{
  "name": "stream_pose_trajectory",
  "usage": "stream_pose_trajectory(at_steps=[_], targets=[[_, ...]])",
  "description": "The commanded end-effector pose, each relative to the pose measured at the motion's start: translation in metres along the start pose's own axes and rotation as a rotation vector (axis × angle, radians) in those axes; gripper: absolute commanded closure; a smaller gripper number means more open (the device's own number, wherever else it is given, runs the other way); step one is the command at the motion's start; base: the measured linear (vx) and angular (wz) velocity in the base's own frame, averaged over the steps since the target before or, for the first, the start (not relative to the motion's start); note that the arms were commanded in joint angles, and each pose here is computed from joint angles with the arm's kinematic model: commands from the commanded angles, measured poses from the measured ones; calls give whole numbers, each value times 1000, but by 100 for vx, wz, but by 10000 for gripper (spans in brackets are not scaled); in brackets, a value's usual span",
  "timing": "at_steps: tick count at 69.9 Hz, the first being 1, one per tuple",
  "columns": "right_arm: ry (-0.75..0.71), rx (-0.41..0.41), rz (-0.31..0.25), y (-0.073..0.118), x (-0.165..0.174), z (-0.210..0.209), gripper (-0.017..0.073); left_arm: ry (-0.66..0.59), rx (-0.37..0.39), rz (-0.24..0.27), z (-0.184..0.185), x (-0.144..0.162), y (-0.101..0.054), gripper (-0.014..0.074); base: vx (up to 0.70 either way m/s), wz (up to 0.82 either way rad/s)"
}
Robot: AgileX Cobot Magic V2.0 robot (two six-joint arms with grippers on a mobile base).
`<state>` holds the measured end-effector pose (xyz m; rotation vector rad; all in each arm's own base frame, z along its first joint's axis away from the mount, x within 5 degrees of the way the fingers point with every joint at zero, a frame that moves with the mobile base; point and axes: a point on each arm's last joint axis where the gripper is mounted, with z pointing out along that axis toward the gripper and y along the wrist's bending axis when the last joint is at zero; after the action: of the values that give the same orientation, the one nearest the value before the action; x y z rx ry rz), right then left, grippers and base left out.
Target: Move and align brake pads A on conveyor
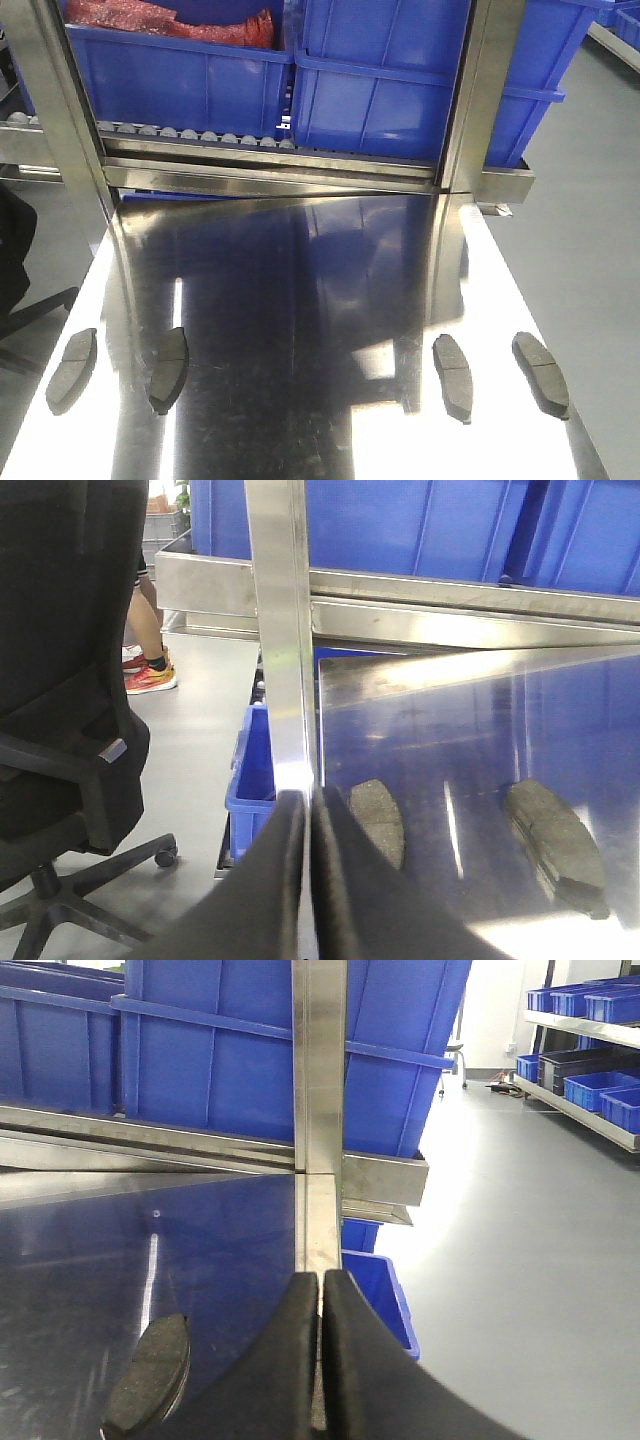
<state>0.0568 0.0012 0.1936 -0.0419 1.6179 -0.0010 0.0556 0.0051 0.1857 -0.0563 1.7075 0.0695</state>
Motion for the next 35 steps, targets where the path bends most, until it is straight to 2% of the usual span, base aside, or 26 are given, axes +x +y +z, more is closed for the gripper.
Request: stream_pose_trajectory(at_steps=[1,35], targets=[[-77,2,-13,0,-5,-1,563,-64,12,-7,1,1,-1,591,0,0],[-77,2,-13,0,-5,-1,563,-64,12,-7,1,1,-1,591,0,0]])
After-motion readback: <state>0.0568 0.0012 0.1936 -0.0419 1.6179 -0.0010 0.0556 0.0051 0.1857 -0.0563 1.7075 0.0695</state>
